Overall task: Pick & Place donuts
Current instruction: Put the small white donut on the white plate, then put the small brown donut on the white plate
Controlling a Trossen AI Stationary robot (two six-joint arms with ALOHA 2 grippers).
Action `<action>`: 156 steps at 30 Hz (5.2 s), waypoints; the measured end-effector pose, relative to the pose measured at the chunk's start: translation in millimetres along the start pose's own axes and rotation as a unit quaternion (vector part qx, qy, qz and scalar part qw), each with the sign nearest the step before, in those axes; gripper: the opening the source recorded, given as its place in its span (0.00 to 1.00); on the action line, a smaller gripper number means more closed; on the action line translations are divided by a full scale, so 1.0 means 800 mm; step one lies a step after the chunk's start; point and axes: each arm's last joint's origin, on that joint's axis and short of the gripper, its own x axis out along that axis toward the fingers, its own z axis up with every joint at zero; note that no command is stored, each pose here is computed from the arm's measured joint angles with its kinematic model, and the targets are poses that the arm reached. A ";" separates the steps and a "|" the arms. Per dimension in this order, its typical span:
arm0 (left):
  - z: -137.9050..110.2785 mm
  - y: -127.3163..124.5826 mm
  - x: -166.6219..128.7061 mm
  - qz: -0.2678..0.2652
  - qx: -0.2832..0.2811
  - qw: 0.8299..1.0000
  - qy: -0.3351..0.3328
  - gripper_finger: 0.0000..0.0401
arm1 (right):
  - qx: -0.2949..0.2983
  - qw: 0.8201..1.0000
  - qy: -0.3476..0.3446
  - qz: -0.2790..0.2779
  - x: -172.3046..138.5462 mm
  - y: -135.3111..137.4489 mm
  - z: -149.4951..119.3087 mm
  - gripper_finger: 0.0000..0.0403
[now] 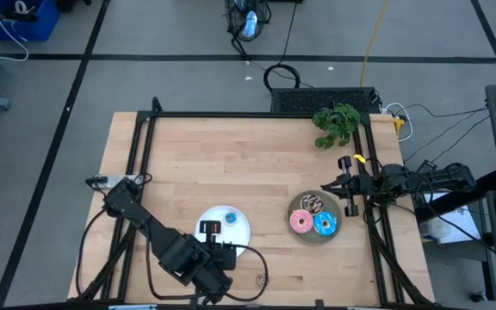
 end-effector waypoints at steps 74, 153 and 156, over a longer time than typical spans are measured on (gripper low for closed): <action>0.034 0.085 0.099 -0.044 -0.024 0.994 0.100 0.43 | -0.005 1.000 0.001 0.000 0.000 0.000 0.000 0.00; -0.312 0.144 0.136 0.124 0.028 0.824 -0.552 0.02 | 0.014 0.950 0.312 0.026 0.273 0.143 0.104 0.00; -0.311 0.146 0.136 0.129 0.024 0.825 -0.550 0.01 | 0.036 0.926 0.371 0.053 0.308 0.173 0.101 0.00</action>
